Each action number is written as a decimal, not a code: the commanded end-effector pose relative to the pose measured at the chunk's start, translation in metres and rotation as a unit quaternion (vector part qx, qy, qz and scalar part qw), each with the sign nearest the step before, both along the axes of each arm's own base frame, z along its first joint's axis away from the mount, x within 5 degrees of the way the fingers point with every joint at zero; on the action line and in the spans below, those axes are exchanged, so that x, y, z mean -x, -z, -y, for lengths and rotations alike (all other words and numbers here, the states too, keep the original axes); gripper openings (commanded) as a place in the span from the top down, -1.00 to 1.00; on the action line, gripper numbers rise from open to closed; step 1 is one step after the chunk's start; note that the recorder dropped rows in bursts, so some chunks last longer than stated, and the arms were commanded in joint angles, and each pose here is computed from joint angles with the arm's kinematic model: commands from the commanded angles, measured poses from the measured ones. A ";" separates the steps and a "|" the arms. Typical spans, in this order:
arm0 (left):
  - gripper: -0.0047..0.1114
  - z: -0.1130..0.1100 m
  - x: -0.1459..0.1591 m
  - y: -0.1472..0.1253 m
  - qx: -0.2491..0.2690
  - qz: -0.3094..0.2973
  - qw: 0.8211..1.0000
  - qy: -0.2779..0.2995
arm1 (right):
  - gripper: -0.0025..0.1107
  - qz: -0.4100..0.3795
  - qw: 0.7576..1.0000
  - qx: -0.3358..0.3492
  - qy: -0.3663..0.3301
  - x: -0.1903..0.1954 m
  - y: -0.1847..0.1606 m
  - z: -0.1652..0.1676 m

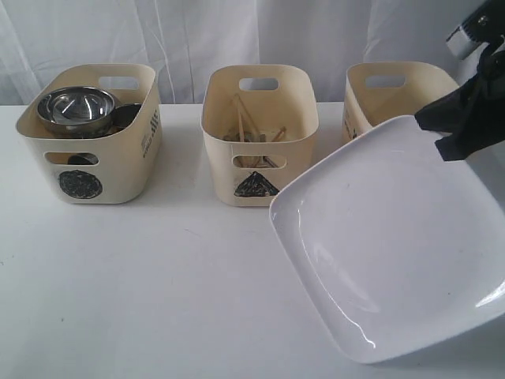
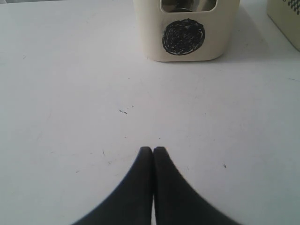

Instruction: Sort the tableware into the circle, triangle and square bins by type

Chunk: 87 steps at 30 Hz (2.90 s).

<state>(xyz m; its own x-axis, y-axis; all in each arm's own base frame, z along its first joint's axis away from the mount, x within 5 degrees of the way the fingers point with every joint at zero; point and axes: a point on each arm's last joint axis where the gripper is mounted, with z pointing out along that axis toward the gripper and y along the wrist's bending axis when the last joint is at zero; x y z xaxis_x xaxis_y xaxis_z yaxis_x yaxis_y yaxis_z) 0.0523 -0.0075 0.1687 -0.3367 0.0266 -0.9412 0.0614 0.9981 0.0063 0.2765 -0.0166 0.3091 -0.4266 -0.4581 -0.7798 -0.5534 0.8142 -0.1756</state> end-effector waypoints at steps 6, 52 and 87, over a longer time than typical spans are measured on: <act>0.92 0.000 0.000 0.001 0.002 0.000 1.000 0.002 | 0.96 0.069 0.997 -0.014 0.010 0.006 -0.048 -0.003; 0.92 0.000 0.000 0.001 0.002 0.000 1.000 0.002 | 0.39 -0.287 0.943 -0.063 0.158 0.051 0.077 0.003; 0.92 0.000 0.000 0.001 0.002 0.000 1.000 0.002 | -0.25 -0.480 0.817 -0.046 0.316 0.061 0.166 0.018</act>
<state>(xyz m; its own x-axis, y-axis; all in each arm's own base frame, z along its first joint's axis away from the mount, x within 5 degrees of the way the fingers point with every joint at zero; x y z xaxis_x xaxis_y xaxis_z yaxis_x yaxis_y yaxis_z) 0.0523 -0.0075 0.1687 -0.3367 0.0266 -0.9412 0.0614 0.9981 0.0063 0.2132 -0.0337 0.1460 -0.9884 0.1297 0.0788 0.1419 0.9739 0.1769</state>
